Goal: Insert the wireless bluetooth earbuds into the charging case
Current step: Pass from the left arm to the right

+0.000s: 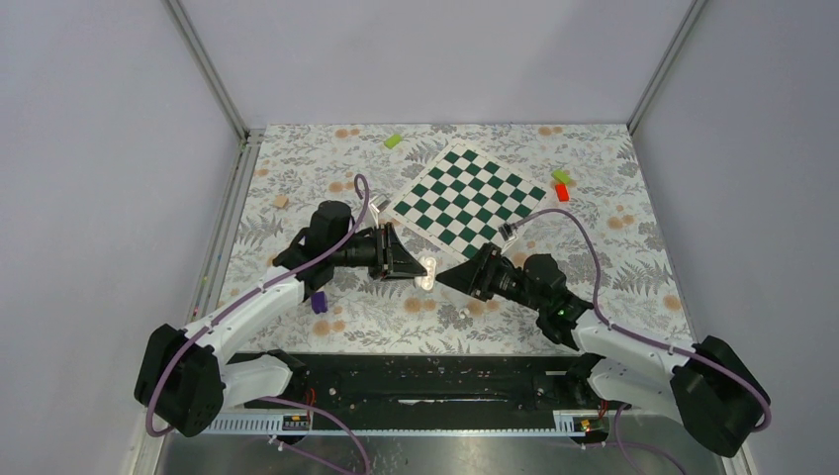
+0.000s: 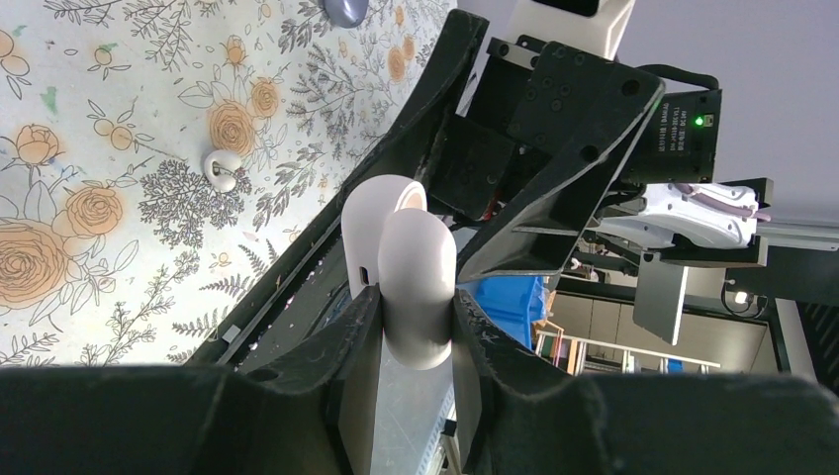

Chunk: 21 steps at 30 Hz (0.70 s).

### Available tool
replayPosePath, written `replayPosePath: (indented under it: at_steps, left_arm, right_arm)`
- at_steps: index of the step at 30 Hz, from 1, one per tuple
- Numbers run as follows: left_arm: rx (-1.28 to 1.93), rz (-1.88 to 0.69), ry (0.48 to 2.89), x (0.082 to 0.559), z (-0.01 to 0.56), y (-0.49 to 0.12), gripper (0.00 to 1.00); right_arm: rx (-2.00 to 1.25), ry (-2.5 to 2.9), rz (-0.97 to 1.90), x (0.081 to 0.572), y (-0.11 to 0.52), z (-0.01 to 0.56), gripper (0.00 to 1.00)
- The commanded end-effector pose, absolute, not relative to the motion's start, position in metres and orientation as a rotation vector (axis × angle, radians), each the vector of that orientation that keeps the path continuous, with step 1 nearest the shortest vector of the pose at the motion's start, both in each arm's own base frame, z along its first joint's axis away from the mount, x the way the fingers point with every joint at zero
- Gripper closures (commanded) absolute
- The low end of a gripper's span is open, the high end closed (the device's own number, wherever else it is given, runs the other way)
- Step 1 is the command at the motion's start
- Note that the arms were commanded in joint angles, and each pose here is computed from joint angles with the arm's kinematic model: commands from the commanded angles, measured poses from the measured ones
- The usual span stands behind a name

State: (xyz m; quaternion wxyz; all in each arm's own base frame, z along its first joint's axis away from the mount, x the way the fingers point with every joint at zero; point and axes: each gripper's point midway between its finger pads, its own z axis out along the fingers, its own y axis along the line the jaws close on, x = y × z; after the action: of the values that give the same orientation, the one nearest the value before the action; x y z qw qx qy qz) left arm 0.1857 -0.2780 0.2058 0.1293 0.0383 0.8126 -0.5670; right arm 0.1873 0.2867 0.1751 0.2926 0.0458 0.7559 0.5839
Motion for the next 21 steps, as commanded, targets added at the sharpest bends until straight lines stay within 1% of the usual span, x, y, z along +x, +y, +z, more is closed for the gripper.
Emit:
replayPosePath:
  at_steps: [1,16,19,21]
  left_arm:
    - [0.174,-1.703,2.272,0.183,0.227,-0.280,0.91]
    - [0.193,-1.717,2.246,0.183,0.232,-0.282,0.90]
    - [0.194,-1.718,2.244,0.183,0.233,-0.282,0.90]
    - [0.191,-1.721,2.244,0.182,0.232,-0.282,0.90]
  right_arm:
    - [0.060,1.879,1.698,0.190,0.301,0.213,0.30]
    - [0.074,1.820,1.847,0.193,0.315,0.221,0.45]
    - [0.079,1.814,1.866,0.193,0.317,0.222,0.50]
    - [0.085,1.812,1.877,0.194,0.318,0.222,0.57]
